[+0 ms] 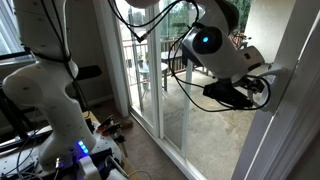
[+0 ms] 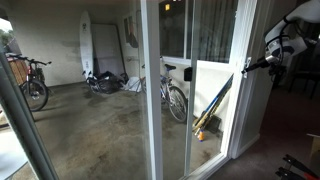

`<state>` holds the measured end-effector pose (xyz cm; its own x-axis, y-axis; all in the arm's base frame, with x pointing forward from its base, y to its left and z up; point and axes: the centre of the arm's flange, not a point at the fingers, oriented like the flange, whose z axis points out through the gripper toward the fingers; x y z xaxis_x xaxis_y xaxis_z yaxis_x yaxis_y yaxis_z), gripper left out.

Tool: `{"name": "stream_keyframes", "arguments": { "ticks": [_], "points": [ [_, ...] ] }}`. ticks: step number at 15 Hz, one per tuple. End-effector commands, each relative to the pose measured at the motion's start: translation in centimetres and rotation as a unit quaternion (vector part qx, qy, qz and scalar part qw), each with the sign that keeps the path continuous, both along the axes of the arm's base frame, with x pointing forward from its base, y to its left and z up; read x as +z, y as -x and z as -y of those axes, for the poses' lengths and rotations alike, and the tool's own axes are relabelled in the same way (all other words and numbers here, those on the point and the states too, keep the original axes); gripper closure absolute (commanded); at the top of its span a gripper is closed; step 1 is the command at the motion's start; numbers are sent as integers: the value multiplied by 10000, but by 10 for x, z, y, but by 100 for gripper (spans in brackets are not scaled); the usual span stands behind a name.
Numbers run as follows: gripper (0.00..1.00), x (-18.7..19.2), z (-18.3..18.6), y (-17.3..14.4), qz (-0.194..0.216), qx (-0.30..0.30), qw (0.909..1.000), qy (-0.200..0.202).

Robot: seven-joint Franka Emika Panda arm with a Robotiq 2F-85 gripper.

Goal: Slide the glass door to the left.

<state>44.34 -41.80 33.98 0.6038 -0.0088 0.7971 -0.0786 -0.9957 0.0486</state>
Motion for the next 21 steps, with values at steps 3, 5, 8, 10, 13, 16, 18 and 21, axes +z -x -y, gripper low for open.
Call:
{"name": "stream_keyframes", "arguments": {
  "ticks": [3, 5, 8, 10, 13, 16, 18, 21],
  "points": [
    [0, -9, -12, 2, 299, 347, 9989, 135],
    [0, -11, -16, 3, 327, 402, 9985, 195],
    [0, -18, -23, 7, 343, 493, 9978, 269],
    [0, -22, -31, 8, 405, 511, 9973, 344],
    [0, -26, -50, 8, 503, 543, 9962, 463],
    [0, -32, -63, 10, 634, 515, 9953, 528],
    [0, -37, -70, 16, 676, 516, 9950, 532],
    [0, -45, -84, 25, 638, 566, 9949, 535]
  ]
}}
